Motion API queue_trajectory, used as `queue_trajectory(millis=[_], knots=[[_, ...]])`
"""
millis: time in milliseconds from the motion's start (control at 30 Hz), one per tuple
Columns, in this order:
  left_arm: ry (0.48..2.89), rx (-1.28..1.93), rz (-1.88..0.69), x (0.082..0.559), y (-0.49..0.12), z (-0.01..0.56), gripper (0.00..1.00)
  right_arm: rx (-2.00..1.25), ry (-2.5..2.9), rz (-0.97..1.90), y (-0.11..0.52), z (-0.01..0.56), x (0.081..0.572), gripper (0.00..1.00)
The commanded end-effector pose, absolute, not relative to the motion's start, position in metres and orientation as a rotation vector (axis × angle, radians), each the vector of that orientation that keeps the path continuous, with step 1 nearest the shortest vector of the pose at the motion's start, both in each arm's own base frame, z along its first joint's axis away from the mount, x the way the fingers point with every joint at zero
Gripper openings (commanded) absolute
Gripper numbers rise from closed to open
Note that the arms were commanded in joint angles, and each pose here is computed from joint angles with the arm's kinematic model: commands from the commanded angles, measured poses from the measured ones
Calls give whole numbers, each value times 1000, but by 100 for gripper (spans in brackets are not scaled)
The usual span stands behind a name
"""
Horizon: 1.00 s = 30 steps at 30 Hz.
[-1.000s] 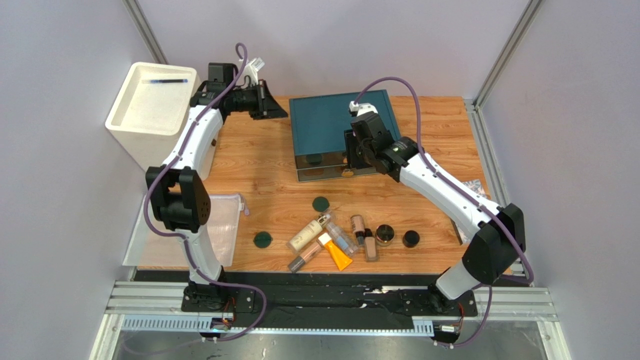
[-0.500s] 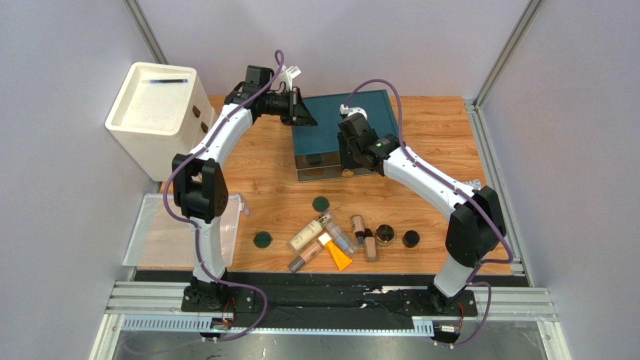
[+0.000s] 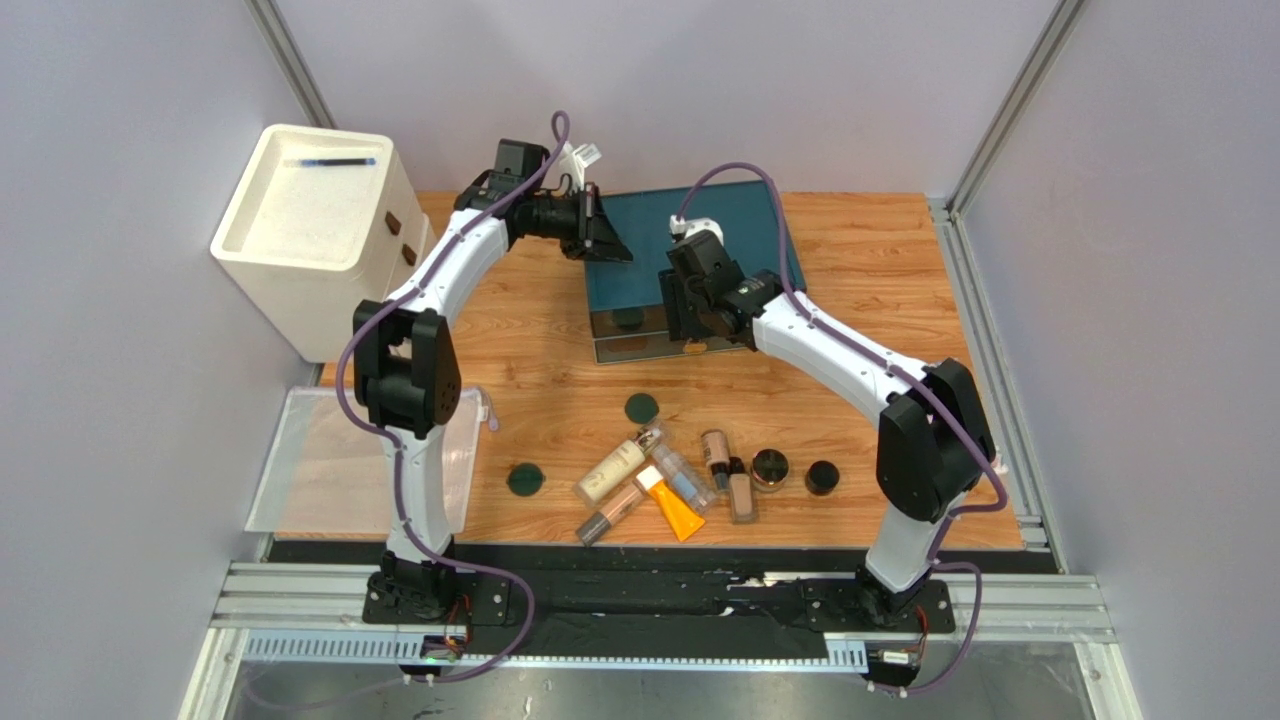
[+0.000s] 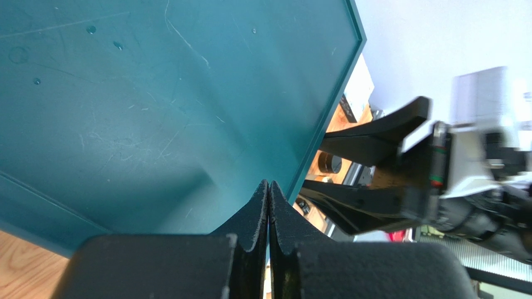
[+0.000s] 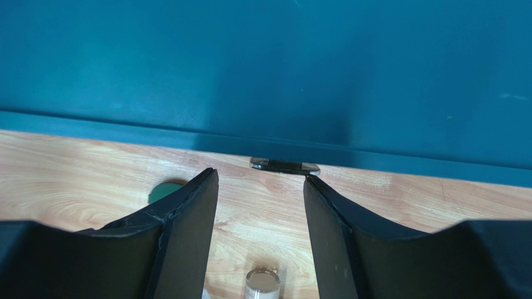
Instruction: Organize the makeup
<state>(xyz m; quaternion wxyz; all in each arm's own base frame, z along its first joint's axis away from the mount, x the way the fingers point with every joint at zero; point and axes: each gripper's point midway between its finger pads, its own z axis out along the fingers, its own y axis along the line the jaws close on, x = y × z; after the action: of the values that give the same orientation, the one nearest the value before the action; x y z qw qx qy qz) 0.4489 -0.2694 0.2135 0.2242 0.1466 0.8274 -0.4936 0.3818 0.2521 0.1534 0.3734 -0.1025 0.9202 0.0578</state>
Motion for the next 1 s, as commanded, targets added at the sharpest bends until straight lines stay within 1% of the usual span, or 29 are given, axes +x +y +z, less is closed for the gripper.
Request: queue_trajectory(millis=[0,367,467,533,567,700,833,900,967], knots=[[2251,437,-1401,449,-273,226,0,-291,2314,85,254,148,399,57],[2276,443,-1402,447,-273,217,0,-222,2281,-108,227,147,418,58],[2285,443,-1401,446,-272,214,0,-236,2267,-94,227,152,418,59],[2293,442,-1401,446,-272,212,0,-238,2239,-60,229,159,420,61],[2299,440,-1400,446,-272,210,0,-249,2228,-42,233,160,421,64],[2310,437,-1403,445,-272,205,0,-240,2237,-28,234,155,428,64],[2321,435,-1408,444,-272,203,0,-213,2239,-2,236,153,436,62],[2325,437,-1409,444,-273,201,0,-195,2234,26,238,155,439,58],[2332,431,-1410,444,-273,199,0,-188,2226,41,240,159,442,51]])
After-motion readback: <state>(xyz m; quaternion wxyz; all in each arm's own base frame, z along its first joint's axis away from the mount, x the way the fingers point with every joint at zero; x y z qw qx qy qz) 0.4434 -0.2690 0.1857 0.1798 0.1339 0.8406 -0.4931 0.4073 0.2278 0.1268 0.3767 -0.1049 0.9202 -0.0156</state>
